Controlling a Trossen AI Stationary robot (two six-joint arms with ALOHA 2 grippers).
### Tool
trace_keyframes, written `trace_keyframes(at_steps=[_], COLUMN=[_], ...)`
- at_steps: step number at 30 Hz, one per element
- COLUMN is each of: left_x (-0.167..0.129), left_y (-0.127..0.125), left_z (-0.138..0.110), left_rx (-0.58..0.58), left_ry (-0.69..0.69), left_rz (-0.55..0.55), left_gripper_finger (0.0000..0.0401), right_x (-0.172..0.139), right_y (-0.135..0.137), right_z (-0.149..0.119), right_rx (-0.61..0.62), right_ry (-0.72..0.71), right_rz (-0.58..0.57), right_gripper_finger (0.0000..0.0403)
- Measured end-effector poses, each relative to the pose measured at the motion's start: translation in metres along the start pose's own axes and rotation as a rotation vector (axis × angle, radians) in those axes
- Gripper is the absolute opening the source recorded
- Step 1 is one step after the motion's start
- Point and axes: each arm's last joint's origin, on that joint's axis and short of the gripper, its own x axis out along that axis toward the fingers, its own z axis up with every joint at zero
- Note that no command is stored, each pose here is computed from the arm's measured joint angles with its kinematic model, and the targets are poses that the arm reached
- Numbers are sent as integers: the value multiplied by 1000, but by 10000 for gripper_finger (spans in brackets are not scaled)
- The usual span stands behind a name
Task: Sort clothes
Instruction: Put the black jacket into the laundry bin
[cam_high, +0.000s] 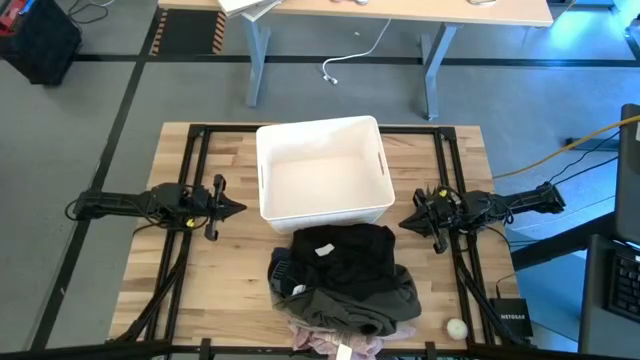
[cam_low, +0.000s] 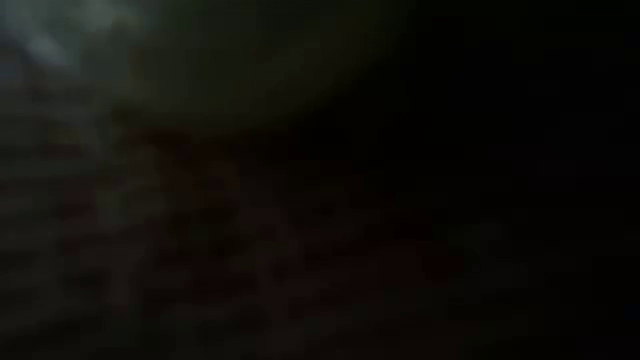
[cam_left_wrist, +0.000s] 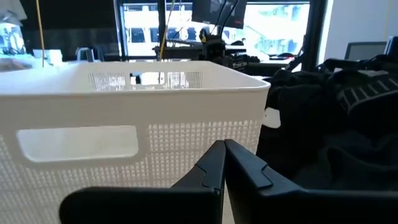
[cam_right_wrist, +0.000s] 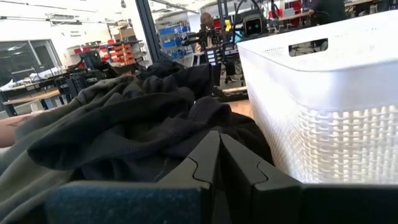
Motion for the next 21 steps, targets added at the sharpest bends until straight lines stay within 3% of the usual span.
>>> trace_keyframes(at_steps=[5,13,21], left_x=[0,-3,-15], left_y=[0,2,3], left_z=[3,22,52], left_rx=[-53,38,299], left_ry=[-27,-233,-555], left_rz=[0,46,147], left_gripper_finger=[4,4,4], right_x=[0,-3,-15], right_y=[-2,2,7], right_z=[6,25,52], right_rx=[-7,9,32], right_ry=[-75,-279,-559], right_rz=[-86,-66,-28], right_gripper_finger=[30,30,30])
